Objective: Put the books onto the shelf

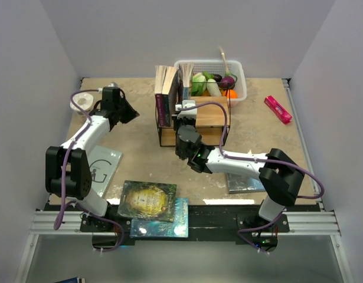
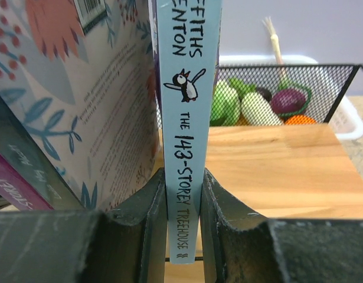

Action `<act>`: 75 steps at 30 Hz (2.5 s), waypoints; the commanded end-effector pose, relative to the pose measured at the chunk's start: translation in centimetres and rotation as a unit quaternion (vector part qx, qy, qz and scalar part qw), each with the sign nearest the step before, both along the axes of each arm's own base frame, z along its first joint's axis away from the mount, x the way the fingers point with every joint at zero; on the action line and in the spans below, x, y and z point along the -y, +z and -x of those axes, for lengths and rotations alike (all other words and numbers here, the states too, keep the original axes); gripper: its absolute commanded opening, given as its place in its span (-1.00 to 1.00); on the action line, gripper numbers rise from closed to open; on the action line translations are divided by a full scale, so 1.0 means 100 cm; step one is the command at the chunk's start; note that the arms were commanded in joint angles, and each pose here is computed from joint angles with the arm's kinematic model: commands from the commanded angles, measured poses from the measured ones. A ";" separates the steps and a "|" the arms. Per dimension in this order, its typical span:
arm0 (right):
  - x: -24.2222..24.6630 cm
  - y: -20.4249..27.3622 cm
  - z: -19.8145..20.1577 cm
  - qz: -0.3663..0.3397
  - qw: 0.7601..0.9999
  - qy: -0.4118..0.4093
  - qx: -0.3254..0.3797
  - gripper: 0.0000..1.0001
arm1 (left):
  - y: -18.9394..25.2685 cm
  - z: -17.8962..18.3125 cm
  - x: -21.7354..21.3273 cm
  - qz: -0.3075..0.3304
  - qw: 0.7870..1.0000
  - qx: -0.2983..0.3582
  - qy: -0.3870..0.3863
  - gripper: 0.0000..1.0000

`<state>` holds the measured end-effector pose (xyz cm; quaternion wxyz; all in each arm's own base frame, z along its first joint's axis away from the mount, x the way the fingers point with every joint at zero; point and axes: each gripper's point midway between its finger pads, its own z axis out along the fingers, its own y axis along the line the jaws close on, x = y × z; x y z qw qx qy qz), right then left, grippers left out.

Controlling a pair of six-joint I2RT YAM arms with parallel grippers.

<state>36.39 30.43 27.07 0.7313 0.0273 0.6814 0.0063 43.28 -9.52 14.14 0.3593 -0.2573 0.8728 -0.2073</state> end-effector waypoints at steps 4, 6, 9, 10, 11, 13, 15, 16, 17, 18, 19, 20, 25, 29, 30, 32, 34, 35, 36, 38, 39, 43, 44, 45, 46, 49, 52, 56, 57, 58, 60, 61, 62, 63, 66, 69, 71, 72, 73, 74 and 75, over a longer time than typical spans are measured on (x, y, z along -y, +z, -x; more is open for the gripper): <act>-0.012 -0.004 0.001 -0.064 0.998 0.014 -0.005 -1.00 | 0.006 -0.004 0.000 0.014 1.000 0.019 0.004 -0.77; -0.012 -0.007 0.002 -0.065 0.998 0.013 -0.015 -1.00 | 0.006 -0.004 -0.001 0.012 1.000 0.018 0.004 -0.77; -0.012 -0.009 0.003 -0.063 0.998 0.014 -0.025 -0.75 | 0.004 -0.003 0.000 0.013 1.000 0.018 0.003 -0.77; -0.013 -0.011 0.003 -0.056 0.998 0.016 -0.030 -0.62 | 0.003 -0.003 0.000 0.012 1.000 0.016 0.003 -0.77; -0.013 -0.011 0.004 -0.055 0.998 0.017 -0.031 -0.59 | 0.003 -0.002 0.000 0.013 1.000 0.016 0.003 -0.77; -0.015 -0.010 0.007 -0.051 0.998 0.020 -0.034 -0.45 | 0.003 -0.002 0.000 0.013 1.000 0.016 0.003 -0.77; -0.016 -0.009 0.010 -0.050 0.998 0.021 -0.036 -0.25 | 0.003 -0.002 0.001 0.015 1.000 0.016 0.002 -0.77; -0.016 -0.009 0.011 -0.046 0.998 0.020 -0.039 -0.21 | 0.003 -0.002 0.001 0.015 1.000 0.015 0.002 -0.77; -0.016 -0.008 0.012 -0.044 0.998 0.021 -0.040 -0.09 | 0.005 -0.002 0.001 0.016 1.000 0.017 0.002 -0.77; -0.017 -0.007 0.013 -0.044 0.998 0.022 -0.041 -0.05 | 0.005 -0.002 0.000 0.015 1.000 0.017 0.003 -0.77; -0.017 -0.005 0.014 -0.041 0.998 0.022 -0.042 0.00 | 0.004 -0.002 0.000 0.015 1.000 0.016 0.004 -0.77; -0.016 -0.004 0.015 -0.041 0.998 0.020 -0.043 0.04 | 0.005 -0.002 0.000 0.015 1.000 0.016 0.004 -0.77; -0.013 0.005 0.021 -0.035 0.998 0.024 -0.050 0.25 | 0.007 -0.001 0.000 0.015 1.000 0.018 0.006 -0.77; -0.010 0.018 0.031 -0.033 0.998 0.033 -0.051 0.36 | 0.010 0.000 -0.001 0.013 1.000 0.018 0.008 -0.77; -0.010 0.020 0.033 -0.031 0.997 0.036 -0.053 0.38 | 0.010 0.000 -0.002 0.013 1.000 0.017 0.008 -0.77; -0.007 0.029 0.040 -0.027 0.997 0.043 -0.054 0.45 | 0.012 0.000 -0.002 0.012 1.000 0.017 0.009 -0.77; -0.004 0.032 0.046 -0.019 0.997 0.052 -0.060 0.53 | 0.015 -0.001 -0.002 0.013 1.000 0.017 0.009 -0.77; -0.004 0.034 0.048 -0.018 0.996 0.057 -0.063 0.56 | 0.014 0.000 -0.001 0.014 1.000 0.013 0.009 -0.77; 0.000 0.042 0.051 -0.023 0.996 0.061 -0.062 0.58 | 0.016 -0.001 -0.001 0.014 1.000 0.014 0.009 -0.77; 0.002 0.041 0.058 -0.008 0.995 0.073 -0.074 0.61 | 0.017 -0.001 -0.001 0.013 1.000 0.012 0.008 -0.77; 0.008 0.048 0.063 -0.012 0.994 0.076 -0.072 0.62 | 0.018 -0.002 -0.001 0.012 1.000 0.012 0.008 -0.77; 0.031 0.062 0.081 -0.024 0.993 0.095 -0.069 0.64 | 0.025 -0.003 -0.003 0.004 1.000 0.014 0.008 -0.77; 0.037 0.066 0.084 -0.031 0.993 0.096 -0.067 0.63 | 0.024 -0.003 -0.004 0.002 1.000 0.011 0.009 -0.77; 0.043 0.064 0.088 -0.034 0.992 0.099 -0.067 0.58 | 0.025 -0.003 -0.004 0.003 1.000 0.011 0.009 -0.77; 0.055 0.079 0.095 -0.058 0.991 0.105 -0.053 0.51 | 0.028 -0.004 -0.003 0.003 1.000 0.014 0.009 -0.77; 0.063 0.083 0.097 -0.064 0.990 0.115 -0.049 -0.14 | 0.032 -0.007 -0.003 0.011 1.000 0.014 0.012 -0.77; 0.055 0.069 0.077 -0.056 0.987 0.108 -0.101 -1.00 | 0.034 -0.013 0.003 0.027 0.999 0.016 0.009 -0.77; 0.041 0.066 0.041 -0.138 0.970 0.146 -0.134 -1.00 | 0.052 -0.021 0.023 0.076 0.996 0.048 -0.024 -0.78; 0.037 0.059 0.033 -0.153 0.967 0.146 -0.143 -1.00 | 0.055 -0.020 0.030 0.091 0.994 0.052 -0.039 -0.78; 0.033 0.058 0.029 -0.172 0.961 0.157 -0.151 -1.00 | 0.056 -0.020 0.033 0.100 0.993 0.053 -0.044 -0.78; 0.038 0.052 0.012 -0.216 0.953 0.136 -0.161 -1.00 | 0.062 -0.020 0.039 0.110 0.990 0.060 -0.059 -0.78; 0.038 0.051 0.007 -0.228 0.951 0.134 -0.160 -1.00 | 0.063 -0.019 0.040 0.112 0.990 0.061 -0.062 -0.78; 0.039 0.050 -0.001 -0.245 0.946 0.135 -0.164 -1.00 | 0.062 -0.019 0.041 0.114 0.990 0.061 -0.064 -0.78; 0.038 0.052 -0.005 -0.254 0.943 0.139 -0.164 -1.00 | 0.063 -0.018 0.043 0.117 0.989 0.061 -0.070 -0.78; 0.030 0.039 -0.022 -0.273 0.933 0.142 -0.184 -1.00 | 0.060 -0.016 0.046 0.123 0.988 0.057 -0.075 -0.78; 0.026 0.026 -0.036 -0.287 0.926 0.147 -0.197 -1.00 | 0.056 -0.012 0.050 0.136 0.986 0.052 -0.082 -0.78; 0.023 0.019 -0.045 -0.297 0.921 0.150 -0.204 -1.00 | 0.055 -0.011 0.053 0.143 0.985 0.051 -0.084 -0.79; 0.019 0.020 -0.046 -0.300 0.918 0.160 -0.206 -1.00 | 0.055 -0.010 0.055 0.146 0.984 0.050 -0.088 -0.79; 0.016 0.019 -0.048 -0.300 0.916 0.165 -0.207 -1.00 | 0.056 -0.009 0.058 0.150 0.983 0.050 -0.092 -0.79; 0.013 0.011 -0.052 -0.297 0.915 0.165 -0.216 -1.00 | 0.059 -0.009 0.060 0.152 0.982 0.056 -0.096 -0.79; 0.009 0.013 -0.054 -0.298 0.914 0.171 -0.216 -1.00 | 0.062 -0.009 0.063 0.155 0.981 0.059 -0.101 -0.79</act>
